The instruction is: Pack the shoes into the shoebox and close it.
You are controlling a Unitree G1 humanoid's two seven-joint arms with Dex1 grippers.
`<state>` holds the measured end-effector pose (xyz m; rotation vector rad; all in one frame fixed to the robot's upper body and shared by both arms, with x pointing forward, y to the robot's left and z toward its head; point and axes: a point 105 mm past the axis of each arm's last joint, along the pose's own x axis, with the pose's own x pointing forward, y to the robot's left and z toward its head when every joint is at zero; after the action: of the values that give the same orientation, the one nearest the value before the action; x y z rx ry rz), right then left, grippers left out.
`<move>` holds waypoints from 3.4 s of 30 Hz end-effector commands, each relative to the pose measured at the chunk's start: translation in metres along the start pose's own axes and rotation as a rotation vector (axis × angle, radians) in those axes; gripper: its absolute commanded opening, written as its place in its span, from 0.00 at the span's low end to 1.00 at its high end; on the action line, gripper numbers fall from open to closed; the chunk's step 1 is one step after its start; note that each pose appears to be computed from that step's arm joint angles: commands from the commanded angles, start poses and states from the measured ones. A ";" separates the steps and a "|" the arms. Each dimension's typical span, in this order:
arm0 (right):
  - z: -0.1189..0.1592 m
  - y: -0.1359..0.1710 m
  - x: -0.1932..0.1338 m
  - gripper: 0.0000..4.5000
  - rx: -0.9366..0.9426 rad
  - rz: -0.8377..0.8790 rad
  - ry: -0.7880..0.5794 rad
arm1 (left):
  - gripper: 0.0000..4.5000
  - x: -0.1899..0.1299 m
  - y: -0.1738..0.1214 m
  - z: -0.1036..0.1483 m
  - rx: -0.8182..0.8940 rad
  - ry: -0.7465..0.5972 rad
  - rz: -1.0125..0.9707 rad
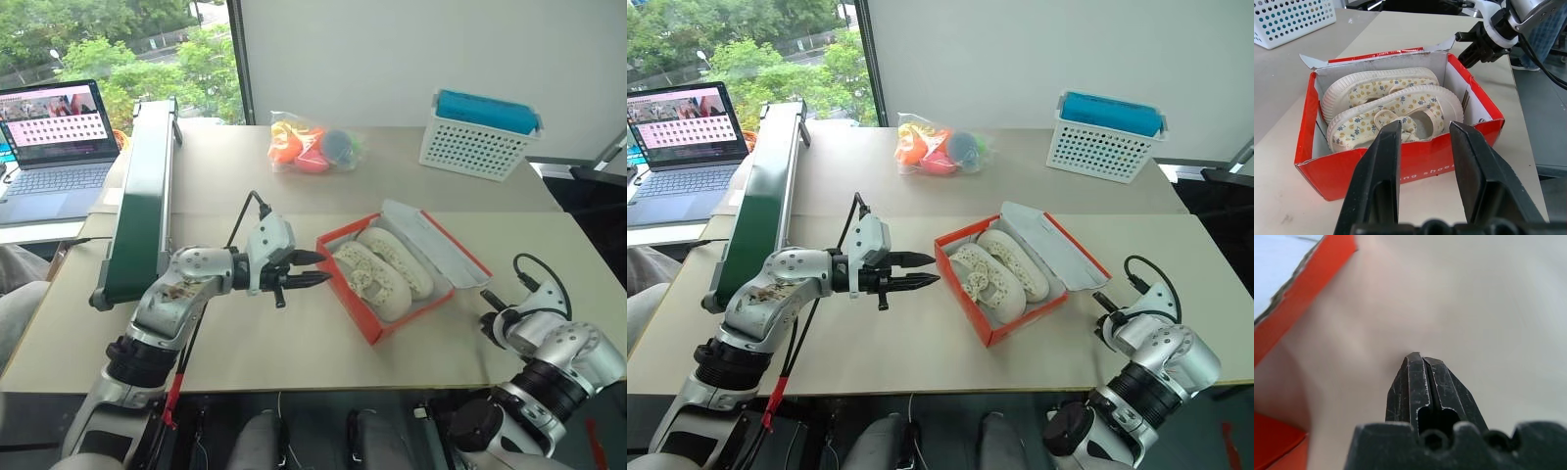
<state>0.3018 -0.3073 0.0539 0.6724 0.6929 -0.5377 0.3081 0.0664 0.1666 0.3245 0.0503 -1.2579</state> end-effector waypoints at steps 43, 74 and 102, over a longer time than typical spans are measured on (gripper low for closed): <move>0.060 0.075 0.035 0.01 0.448 0.491 -0.043 | 0.36 -0.006 0.008 0.013 0.046 -0.014 0.046; -0.043 0.187 -0.072 0.01 -0.924 1.007 -0.008 | 0.36 -0.001 0.013 0.014 0.047 -0.017 0.071; 0.104 0.072 -0.066 0.01 -1.072 0.175 -0.752 | 0.36 -0.096 0.092 -0.054 -0.354 -0.120 1.190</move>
<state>0.3449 -0.3127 0.1612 -0.4023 0.2591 -0.1106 0.3709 0.1894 0.1441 -0.0647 0.0292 -0.1241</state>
